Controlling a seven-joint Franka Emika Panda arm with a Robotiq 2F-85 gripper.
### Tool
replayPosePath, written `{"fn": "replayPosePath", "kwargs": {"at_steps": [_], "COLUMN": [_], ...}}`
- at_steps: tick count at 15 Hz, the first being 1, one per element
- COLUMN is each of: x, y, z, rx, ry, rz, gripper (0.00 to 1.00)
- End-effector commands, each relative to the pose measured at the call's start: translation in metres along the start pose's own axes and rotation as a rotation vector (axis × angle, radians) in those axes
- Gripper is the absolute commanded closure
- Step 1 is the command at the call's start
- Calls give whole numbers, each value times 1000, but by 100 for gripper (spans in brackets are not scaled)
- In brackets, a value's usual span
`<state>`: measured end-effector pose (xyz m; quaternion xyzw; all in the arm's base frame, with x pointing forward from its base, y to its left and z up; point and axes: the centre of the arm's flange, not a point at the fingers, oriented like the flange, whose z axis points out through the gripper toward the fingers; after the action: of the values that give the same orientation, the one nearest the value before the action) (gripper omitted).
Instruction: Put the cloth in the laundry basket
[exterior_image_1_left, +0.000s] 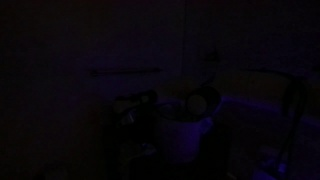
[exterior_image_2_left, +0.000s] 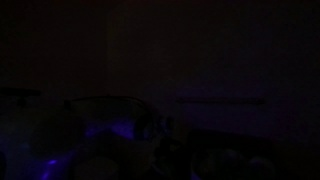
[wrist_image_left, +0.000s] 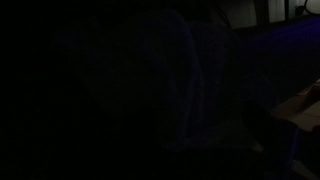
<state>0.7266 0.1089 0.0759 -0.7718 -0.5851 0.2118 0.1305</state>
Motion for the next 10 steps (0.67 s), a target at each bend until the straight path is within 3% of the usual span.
{"fn": "replayPosePath", "kwargs": {"at_steps": [1,6,10], "x": [15,9,21], "y": [62,62,72], "z": [17,5,4], "rx": [59,23,50], "ry": [59,138,90], "rz": [51,96,109], "gripper": [27,59,84]}}
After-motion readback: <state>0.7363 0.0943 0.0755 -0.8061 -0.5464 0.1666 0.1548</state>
